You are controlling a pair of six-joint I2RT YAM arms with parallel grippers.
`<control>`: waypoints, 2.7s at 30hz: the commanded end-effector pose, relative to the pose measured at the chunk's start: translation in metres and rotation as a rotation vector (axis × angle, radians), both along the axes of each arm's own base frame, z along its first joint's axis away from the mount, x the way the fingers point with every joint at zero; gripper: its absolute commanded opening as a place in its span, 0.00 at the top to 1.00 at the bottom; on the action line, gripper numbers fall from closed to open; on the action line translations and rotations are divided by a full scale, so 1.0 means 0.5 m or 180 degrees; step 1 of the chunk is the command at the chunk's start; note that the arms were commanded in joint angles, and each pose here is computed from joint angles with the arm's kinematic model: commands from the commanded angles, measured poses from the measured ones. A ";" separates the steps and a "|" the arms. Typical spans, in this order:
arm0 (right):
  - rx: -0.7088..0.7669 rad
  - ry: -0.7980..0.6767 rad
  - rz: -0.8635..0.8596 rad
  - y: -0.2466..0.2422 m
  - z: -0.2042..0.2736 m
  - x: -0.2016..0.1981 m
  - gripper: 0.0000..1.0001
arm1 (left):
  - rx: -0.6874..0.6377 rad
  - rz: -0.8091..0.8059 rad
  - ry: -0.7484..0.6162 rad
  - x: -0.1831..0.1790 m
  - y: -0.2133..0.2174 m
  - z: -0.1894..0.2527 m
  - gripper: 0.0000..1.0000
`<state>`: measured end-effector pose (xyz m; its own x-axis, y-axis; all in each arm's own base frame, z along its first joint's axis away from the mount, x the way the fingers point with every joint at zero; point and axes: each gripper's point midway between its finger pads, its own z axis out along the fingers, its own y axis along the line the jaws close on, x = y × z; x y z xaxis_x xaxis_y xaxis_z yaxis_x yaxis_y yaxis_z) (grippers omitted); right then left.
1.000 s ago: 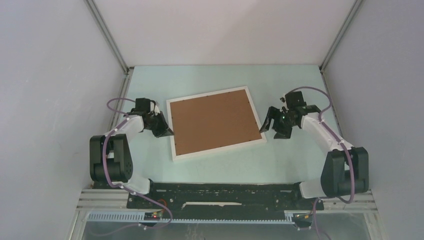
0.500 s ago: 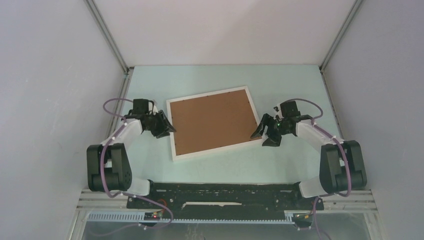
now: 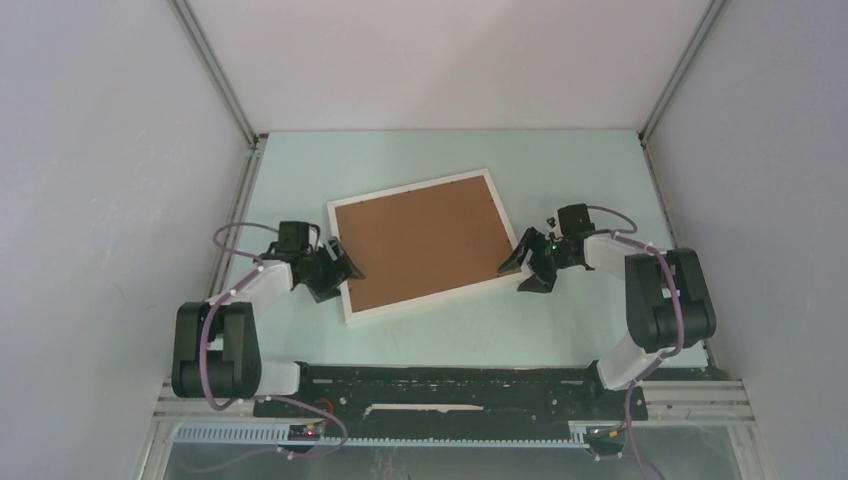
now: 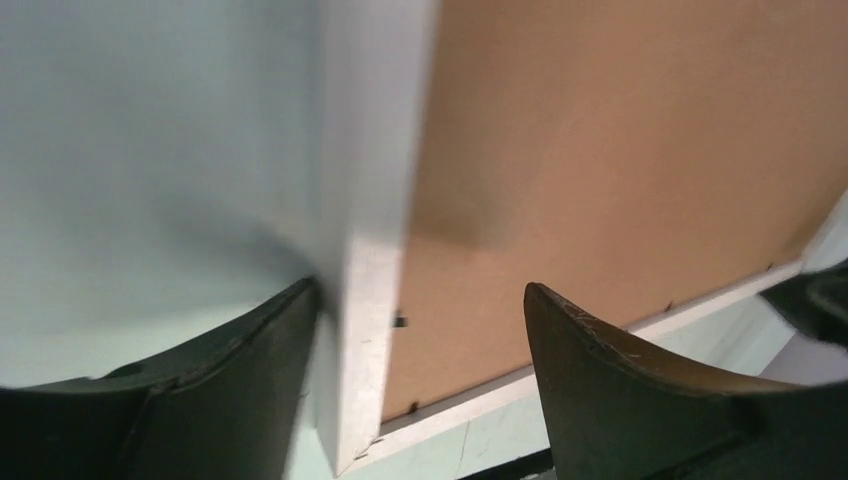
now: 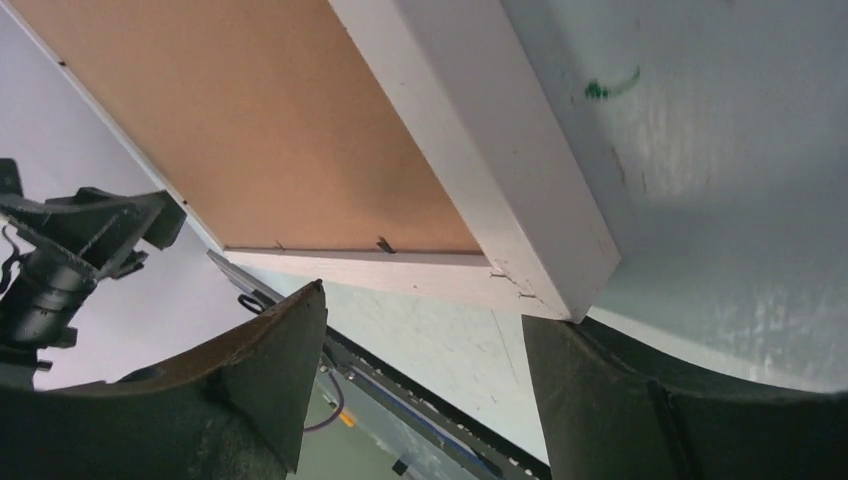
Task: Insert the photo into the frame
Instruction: Adjust the photo frame at the center of the board.
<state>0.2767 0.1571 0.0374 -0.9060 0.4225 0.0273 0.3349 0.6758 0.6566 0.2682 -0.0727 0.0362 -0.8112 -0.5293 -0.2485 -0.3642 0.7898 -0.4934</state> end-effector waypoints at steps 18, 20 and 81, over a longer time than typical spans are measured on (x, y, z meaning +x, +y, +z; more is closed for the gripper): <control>-0.0223 -0.0632 0.0149 -0.042 0.090 0.254 0.21 | -0.0962 -0.2309 -0.0615 -0.135 -0.456 0.200 0.17; -0.0134 -0.0623 0.0137 -0.042 0.091 0.247 0.22 | -0.0748 -0.2029 -0.0813 -0.061 -0.385 0.228 0.14; 0.0179 -0.0447 -0.0066 -0.076 0.009 0.215 0.55 | -0.0129 -0.0900 0.0214 0.122 -0.092 -0.007 0.64</control>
